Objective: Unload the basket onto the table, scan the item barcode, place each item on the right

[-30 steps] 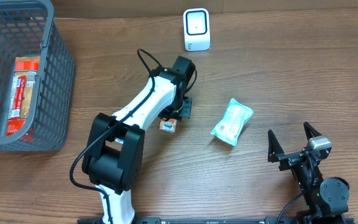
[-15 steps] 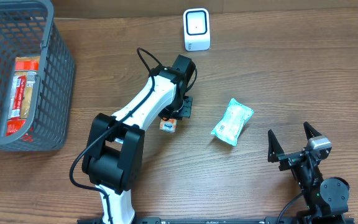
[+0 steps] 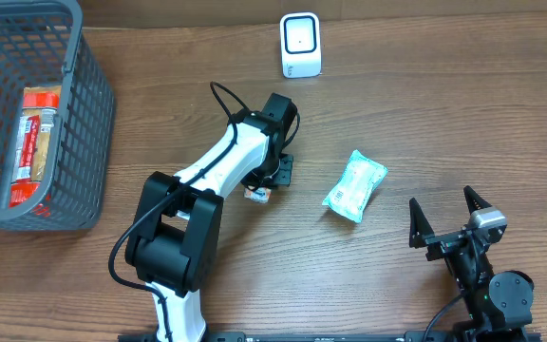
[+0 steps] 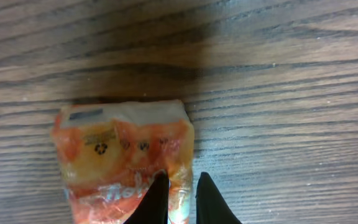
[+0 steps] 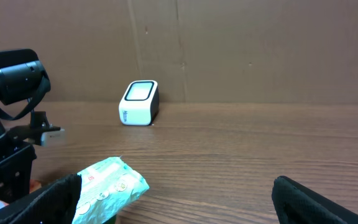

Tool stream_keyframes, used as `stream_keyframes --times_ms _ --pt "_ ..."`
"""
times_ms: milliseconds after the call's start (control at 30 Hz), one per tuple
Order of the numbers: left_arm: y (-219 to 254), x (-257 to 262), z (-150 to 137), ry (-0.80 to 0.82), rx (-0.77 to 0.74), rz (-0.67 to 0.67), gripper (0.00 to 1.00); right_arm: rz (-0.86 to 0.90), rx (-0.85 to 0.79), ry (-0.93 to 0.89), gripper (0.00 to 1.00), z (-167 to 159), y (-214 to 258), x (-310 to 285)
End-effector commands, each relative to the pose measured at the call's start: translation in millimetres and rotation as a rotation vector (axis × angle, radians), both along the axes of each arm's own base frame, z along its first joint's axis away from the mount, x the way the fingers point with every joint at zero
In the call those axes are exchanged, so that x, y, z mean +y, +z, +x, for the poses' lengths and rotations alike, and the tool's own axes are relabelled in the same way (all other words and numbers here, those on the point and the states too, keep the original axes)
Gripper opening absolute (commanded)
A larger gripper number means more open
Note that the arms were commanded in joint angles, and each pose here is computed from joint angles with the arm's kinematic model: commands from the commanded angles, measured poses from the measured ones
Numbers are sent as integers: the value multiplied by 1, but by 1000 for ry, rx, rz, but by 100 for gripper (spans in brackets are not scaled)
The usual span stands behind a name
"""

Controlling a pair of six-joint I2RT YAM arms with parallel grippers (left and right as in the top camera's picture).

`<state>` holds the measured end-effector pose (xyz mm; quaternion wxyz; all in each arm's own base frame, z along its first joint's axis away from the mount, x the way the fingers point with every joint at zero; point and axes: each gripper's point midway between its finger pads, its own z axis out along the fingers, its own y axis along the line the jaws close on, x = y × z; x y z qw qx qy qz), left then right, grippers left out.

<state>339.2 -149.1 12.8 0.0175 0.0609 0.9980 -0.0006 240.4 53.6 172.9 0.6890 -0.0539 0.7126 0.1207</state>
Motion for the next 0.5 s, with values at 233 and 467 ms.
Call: stream_keyframes --times_ms 233,467 --pt "-2 -11 -10 2 15 -52 4 -4 -4 -8 100 0 -2 -2" --pt "-2 -21 -9 -15 -5 -55 4 -4 -4 -8 100 0 -2 -2"
